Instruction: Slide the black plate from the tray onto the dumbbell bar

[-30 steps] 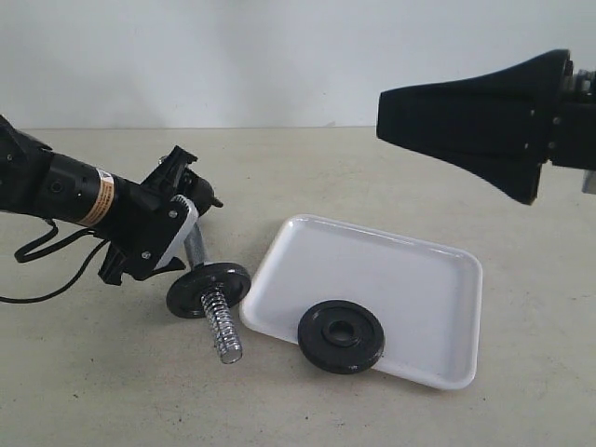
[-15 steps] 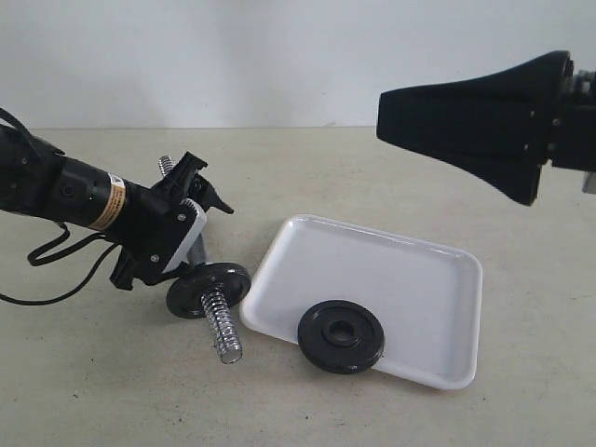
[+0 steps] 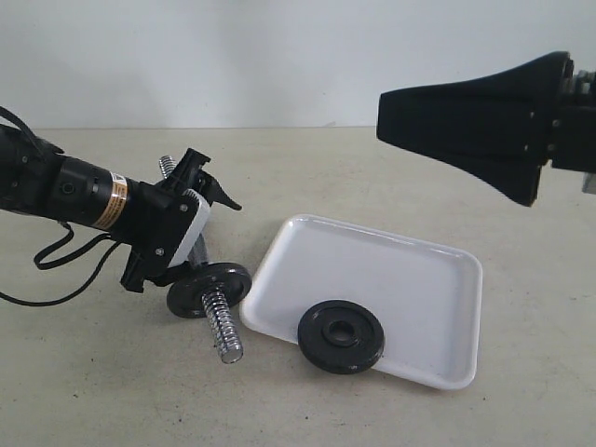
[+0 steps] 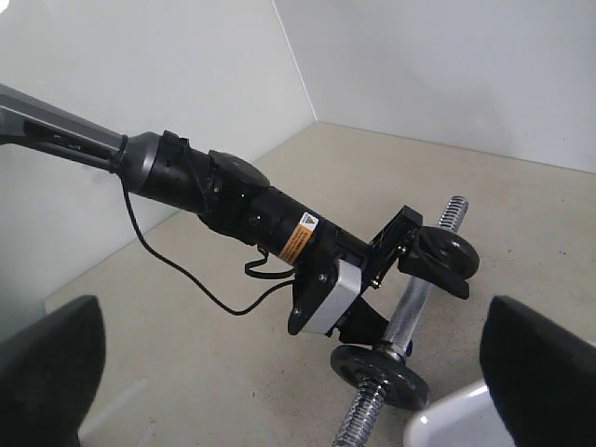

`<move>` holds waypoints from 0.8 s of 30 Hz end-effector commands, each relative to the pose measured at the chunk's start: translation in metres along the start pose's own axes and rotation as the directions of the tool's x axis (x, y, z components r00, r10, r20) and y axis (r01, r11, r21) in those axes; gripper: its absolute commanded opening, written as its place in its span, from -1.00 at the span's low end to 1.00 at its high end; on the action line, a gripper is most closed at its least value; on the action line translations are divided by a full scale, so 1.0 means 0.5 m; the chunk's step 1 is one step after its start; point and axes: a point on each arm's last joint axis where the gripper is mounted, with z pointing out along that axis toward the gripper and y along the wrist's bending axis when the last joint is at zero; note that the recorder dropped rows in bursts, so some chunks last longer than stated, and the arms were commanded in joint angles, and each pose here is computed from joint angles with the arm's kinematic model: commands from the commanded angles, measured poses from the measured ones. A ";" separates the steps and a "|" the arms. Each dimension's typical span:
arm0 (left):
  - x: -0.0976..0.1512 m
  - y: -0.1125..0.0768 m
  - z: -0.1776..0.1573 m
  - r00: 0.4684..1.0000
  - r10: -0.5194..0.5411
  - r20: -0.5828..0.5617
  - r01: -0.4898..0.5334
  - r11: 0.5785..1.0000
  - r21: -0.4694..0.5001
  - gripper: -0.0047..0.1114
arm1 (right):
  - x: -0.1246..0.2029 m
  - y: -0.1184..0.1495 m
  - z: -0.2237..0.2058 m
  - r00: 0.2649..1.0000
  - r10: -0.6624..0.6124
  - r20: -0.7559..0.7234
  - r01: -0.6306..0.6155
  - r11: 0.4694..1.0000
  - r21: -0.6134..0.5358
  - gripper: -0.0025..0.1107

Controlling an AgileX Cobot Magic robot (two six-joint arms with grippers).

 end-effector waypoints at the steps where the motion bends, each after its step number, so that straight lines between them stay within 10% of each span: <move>1: -0.008 0.004 0.004 0.999 -0.026 0.021 0.026 1.000 -0.010 0.47 | -0.001 -0.002 0.001 1.000 -0.007 -0.004 0.007 1.000 0.006 0.90; 24: -0.012 0.005 0.004 0.999 -0.026 0.039 0.026 1.000 -0.014 0.47 | 0.000 -0.002 0.001 1.000 -0.013 -0.011 0.013 1.000 0.006 0.90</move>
